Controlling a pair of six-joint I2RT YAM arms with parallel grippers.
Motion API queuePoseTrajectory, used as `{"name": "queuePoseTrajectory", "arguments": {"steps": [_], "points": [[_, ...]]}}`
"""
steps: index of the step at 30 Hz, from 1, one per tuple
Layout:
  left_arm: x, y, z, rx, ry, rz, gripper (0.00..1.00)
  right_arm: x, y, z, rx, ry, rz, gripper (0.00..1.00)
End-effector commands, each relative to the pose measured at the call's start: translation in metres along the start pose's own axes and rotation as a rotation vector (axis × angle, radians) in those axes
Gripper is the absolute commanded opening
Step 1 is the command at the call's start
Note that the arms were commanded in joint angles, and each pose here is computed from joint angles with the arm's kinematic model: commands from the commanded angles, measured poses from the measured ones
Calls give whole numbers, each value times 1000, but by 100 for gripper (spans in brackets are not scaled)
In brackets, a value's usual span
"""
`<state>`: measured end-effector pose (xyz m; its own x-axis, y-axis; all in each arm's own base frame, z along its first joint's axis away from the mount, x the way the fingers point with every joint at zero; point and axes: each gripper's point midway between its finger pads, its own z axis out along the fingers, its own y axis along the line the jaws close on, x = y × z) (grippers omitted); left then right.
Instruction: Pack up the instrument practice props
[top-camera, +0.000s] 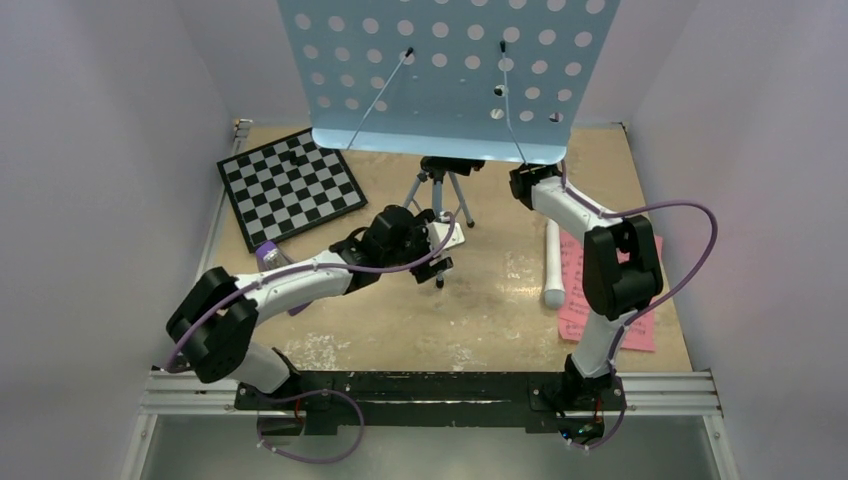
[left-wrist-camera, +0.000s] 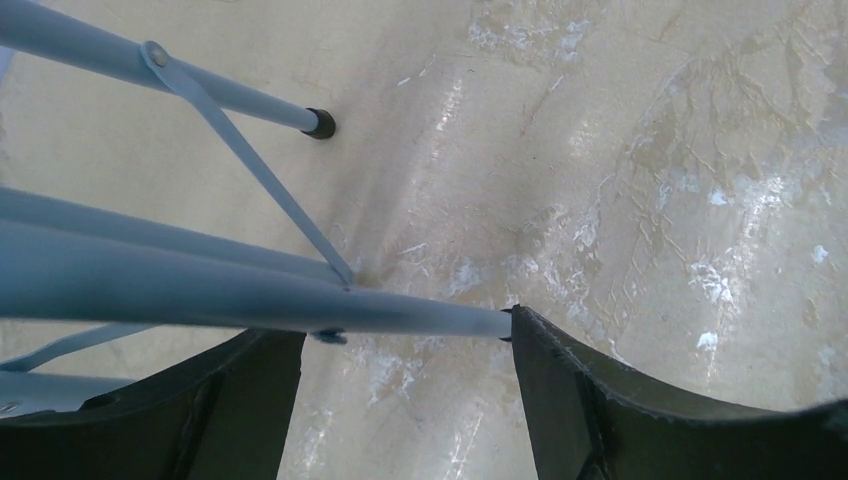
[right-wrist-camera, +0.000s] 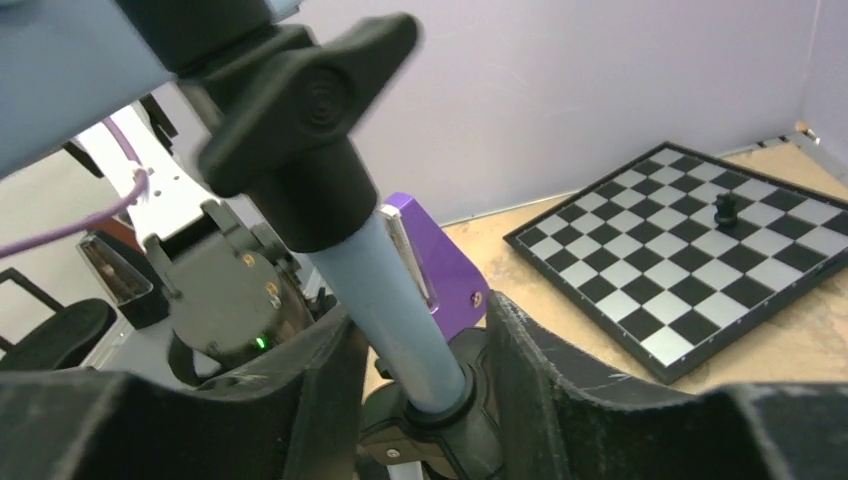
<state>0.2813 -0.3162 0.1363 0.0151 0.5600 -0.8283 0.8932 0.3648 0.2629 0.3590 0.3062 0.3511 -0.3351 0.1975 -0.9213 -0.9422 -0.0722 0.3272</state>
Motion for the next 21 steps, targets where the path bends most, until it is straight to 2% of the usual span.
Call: {"name": "queuePoseTrajectory", "arguments": {"steps": [1,4,6,11,19,21], "points": [[-10,7,26,-34,-52,-74,78,-23,8,7,-2,-48,-34,39],[-20,8,37,-26,-87,-111,77,-24,13,7,-10,-42,-23,16],[-26,6,43,-6,-115,-117,71,-24,15,7,-14,-32,-6,0],[-44,5,41,29,-146,-116,46,-32,15,9,-7,-42,32,0],[-89,-19,-24,194,-186,-88,0,-59,11,15,66,-67,77,0],[-100,-26,-44,236,-205,-66,0,-64,10,16,94,-75,90,0]]}}
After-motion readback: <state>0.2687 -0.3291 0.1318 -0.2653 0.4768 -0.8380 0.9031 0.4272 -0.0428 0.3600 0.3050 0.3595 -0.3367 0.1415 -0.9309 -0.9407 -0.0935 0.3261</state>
